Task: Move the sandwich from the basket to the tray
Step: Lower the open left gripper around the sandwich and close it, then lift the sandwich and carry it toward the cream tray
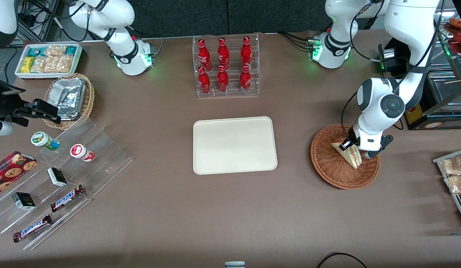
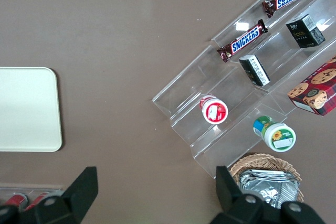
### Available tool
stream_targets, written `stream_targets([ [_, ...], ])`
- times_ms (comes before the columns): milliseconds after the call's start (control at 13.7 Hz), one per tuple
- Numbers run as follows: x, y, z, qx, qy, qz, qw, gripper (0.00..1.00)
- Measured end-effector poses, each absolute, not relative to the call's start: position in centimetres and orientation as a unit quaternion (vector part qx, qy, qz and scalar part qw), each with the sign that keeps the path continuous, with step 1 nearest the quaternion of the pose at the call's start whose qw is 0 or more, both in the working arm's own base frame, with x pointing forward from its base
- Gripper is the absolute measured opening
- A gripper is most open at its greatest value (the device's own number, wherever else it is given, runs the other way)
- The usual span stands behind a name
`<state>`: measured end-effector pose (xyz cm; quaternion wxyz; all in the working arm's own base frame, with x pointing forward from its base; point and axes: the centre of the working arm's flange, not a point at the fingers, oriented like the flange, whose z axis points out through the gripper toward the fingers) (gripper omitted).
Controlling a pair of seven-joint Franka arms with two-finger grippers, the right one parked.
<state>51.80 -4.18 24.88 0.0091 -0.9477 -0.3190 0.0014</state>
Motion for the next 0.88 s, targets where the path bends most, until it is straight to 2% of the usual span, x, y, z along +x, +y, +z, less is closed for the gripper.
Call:
stream_targets([
  [73,52.0,-4.2,25.7,-0.949,-0.315,0.005,0.012,0.22],
  [220,52.7,-4.2,28.5,-0.951,-0.306,0.021,0.023,0.22],
  [366,53.9,-5.5,33.2,-0.954,-0.293,0.047,0.039,0.16],
  [512,55.3,-8.9,39.1,-0.961,-0.267,0.058,0.048,0.15],
  [732,56.1,-16.5,45.3,-0.975,-0.218,0.03,0.036,0.15],
  [878,55.5,-22.3,46.0,-0.982,-0.188,0.021,0.03,0.15],
])
